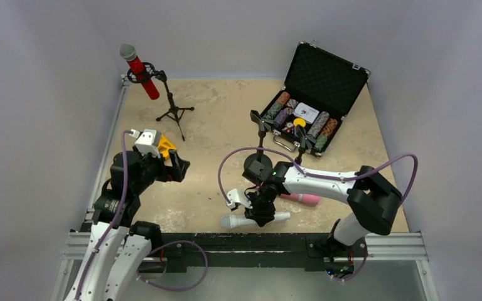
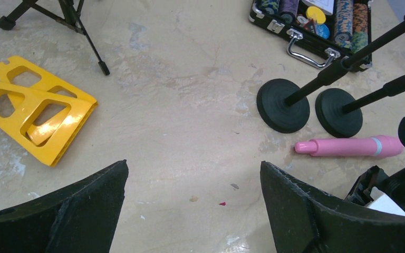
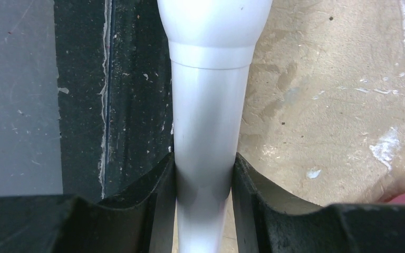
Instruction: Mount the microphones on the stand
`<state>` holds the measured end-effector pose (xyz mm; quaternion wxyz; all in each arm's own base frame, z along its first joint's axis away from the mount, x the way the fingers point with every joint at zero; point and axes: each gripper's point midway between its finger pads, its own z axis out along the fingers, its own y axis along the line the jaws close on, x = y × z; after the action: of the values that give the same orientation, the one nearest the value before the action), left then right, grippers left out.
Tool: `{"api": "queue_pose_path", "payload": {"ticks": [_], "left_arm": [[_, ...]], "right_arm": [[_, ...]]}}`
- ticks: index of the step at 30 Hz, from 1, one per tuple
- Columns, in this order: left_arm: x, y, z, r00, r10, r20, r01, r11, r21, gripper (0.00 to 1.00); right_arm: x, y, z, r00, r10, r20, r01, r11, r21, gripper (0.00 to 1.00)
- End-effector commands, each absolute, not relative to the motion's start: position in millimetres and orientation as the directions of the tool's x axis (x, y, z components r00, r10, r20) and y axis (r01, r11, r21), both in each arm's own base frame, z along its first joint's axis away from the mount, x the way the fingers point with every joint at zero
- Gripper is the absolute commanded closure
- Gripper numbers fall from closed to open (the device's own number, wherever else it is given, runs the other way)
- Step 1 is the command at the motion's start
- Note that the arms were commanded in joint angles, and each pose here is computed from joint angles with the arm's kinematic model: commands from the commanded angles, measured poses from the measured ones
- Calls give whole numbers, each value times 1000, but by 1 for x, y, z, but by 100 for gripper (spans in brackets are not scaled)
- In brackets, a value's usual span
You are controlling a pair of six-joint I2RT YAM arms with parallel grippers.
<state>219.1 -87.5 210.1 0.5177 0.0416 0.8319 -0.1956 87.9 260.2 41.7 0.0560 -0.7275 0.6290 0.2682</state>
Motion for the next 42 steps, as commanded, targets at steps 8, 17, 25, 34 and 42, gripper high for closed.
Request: {"api": "queue_pose_path", "payload": {"ticks": [8, 17, 25, 34, 42], "left_arm": [[221, -98, 232, -387, -138, -912, 357, 889, -287, 1], [221, -99, 232, -387, -138, -912, 362, 886, -288, 1], [220, -100, 232, -387, -136, -912, 364, 886, -287, 1], [220, -100, 232, -385, -137, -913, 367, 885, -287, 1], [220, -101, 234, -381, -136, -914, 374, 882, -287, 1]], "right_arm": [[97, 268, 61, 47, -848, -528, -948, -204, 245, 100], [99, 265, 54, 39, -862, -505, -951, -188, 247, 100], [100, 263, 51, 32, -868, -496, -952, -178, 251, 100], [102, 259, 45, 14, -879, -477, -952, -157, 263, 100], [90, 259, 56, 37, -857, -514, -929, -219, 297, 100]]}}
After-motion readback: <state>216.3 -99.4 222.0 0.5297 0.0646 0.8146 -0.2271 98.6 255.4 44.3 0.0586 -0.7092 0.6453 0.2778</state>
